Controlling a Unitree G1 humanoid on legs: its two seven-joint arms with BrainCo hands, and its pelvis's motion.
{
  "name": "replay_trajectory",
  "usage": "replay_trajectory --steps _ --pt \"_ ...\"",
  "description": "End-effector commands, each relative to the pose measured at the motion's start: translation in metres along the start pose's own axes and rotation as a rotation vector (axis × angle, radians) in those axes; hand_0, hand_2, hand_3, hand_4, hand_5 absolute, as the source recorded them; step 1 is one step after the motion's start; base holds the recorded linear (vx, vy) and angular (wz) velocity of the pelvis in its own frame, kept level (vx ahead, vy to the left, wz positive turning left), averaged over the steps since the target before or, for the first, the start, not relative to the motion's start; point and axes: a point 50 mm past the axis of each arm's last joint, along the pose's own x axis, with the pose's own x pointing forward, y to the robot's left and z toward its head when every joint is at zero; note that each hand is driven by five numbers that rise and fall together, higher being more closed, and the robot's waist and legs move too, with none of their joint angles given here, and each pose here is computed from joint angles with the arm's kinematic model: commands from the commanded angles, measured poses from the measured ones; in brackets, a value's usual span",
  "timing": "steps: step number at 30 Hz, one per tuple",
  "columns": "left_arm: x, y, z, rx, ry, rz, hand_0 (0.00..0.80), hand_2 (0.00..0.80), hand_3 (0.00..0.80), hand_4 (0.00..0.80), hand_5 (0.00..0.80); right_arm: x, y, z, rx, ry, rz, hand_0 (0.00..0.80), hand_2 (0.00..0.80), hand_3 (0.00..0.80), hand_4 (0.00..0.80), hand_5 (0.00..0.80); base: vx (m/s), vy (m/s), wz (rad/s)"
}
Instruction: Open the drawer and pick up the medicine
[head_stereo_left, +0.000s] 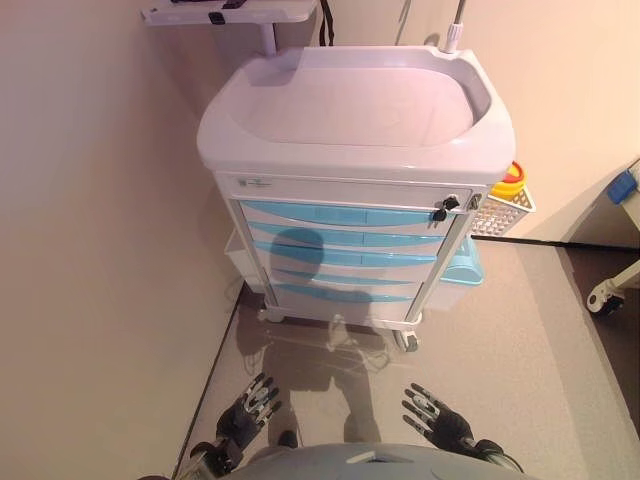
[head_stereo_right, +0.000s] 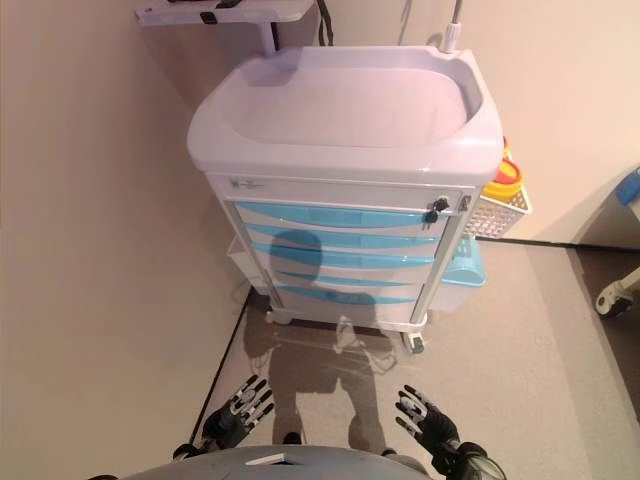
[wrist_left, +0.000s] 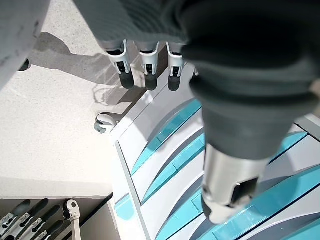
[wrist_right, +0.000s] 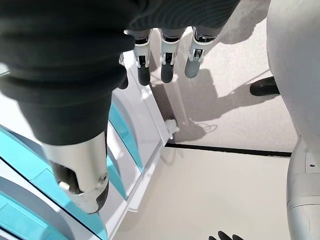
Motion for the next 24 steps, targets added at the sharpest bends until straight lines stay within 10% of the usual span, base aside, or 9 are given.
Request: replay_trajectory --steps 1,24 --pt "0.0192 -0.0146 0.0141 0.061 0.01 -0.06 0.0 0.0 0.0 0.0 0.0 0.015 0.0171 0.0132 -0.055 -0.018 0.085 0.0 0.0 0.0 0.0 0.0 0.0 0.0 0.0" --pt "0.0178 -0.0154 0.0119 -0.028 -0.009 -0.091 0.0 0.0 0.0 0.0 0.0 0.0147 0.0182 0.0132 -0.038 -0.034 0.103 0.0 0.0 0.0 0.0 0.0 0.0 0.0 0.0"
